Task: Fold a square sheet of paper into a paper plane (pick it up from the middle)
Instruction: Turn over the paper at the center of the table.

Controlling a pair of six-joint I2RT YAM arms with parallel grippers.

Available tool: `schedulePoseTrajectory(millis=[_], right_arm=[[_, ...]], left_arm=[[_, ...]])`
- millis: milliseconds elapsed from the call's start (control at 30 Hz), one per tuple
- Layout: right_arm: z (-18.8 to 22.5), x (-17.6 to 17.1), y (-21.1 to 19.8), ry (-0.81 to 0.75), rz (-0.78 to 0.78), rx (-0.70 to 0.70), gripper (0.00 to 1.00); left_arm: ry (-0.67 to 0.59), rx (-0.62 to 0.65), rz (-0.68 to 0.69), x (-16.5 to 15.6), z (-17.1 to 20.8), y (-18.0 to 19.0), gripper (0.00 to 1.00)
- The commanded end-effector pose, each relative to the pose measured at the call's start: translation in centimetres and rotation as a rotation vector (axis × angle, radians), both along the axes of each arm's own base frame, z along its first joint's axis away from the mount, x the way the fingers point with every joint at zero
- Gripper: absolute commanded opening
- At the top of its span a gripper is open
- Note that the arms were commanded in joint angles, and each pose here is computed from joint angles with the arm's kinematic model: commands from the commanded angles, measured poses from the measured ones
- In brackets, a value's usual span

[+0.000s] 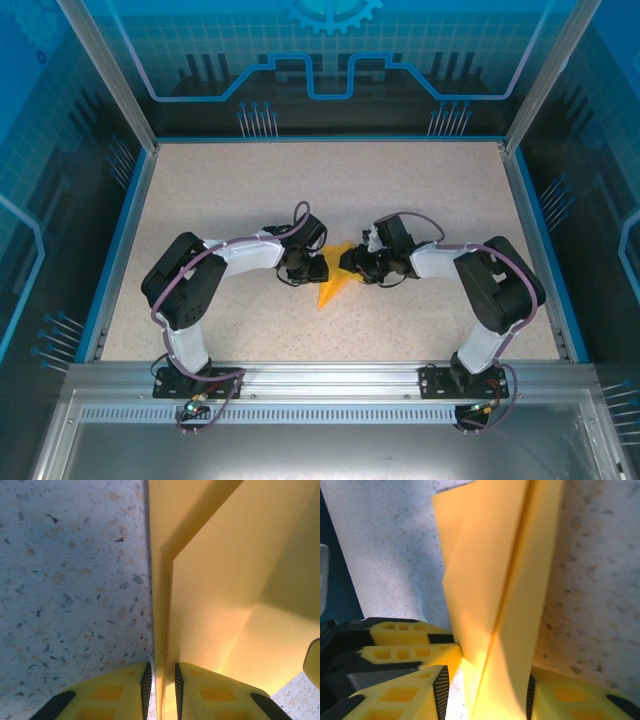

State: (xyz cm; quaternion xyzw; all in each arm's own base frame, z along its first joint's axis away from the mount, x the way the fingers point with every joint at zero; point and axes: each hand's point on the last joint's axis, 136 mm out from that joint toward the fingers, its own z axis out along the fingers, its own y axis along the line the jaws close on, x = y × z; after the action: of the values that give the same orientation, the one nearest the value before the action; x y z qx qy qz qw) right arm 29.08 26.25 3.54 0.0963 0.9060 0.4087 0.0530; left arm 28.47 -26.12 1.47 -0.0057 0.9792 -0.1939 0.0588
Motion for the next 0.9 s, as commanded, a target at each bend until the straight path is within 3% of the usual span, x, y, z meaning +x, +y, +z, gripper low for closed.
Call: schedulePoseTrajectory(millis=[0, 333, 700, 867], right_arm=[[0.8, 0.6, 1.5, -0.026, 0.019, 0.033, 0.44], [-0.5, 0.7, 2.2, -0.036, 0.001, 0.006, 0.38], [-1.3, 0.9, 2.9, -0.045, 0.019, 0.002, 0.21], [-0.5, 1.0, 3.1, -0.07, 0.049, 0.003, 0.08]], left_arm=[[0.018, 0.017, -0.007, -0.2, -0.4, 0.1, 0.24], [0.007, 0.008, 0.007, -0.2, 0.0, 0.2, 0.24], [-0.004, -0.009, 0.015, -0.2, 0.6, 0.1, 0.24], [-0.024, -0.028, 0.025, -0.1, 1.6, 0.1, 0.25]])
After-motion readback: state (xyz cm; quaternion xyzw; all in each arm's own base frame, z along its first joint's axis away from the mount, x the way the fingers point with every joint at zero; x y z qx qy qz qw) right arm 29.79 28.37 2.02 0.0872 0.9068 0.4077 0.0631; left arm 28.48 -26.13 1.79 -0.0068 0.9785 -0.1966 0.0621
